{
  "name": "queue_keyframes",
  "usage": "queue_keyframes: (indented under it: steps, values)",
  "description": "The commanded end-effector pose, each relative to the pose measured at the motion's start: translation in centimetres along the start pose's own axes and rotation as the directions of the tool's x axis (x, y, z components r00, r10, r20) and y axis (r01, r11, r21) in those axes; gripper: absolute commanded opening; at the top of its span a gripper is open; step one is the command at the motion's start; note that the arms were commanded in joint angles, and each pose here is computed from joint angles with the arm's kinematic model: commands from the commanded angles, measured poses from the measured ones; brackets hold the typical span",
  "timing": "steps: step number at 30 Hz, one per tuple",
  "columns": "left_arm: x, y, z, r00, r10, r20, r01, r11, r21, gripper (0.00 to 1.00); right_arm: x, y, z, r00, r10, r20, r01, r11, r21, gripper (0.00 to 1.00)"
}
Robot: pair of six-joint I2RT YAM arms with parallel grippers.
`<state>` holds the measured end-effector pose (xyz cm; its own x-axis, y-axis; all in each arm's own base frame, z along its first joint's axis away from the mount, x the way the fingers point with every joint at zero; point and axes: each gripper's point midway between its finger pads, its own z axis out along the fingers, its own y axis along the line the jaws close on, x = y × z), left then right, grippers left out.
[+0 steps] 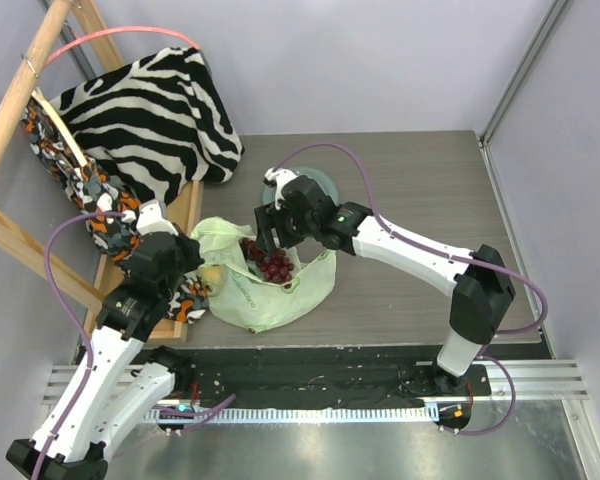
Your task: Place the fruits into the plastic bag
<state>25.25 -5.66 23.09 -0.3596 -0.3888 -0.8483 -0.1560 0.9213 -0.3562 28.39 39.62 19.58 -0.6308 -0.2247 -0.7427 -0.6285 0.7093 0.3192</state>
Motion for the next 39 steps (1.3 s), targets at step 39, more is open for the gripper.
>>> queue_keyframes:
  steps: [39]
  values:
    - [-0.6, 1.0, -0.3, 0.999, 0.001, 0.033, 0.001, 0.999, -0.048, 0.0, -8.9, -20.4, 12.7, 0.986, 0.127, 0.106, -0.16, 0.9, 0.405, 0.76]
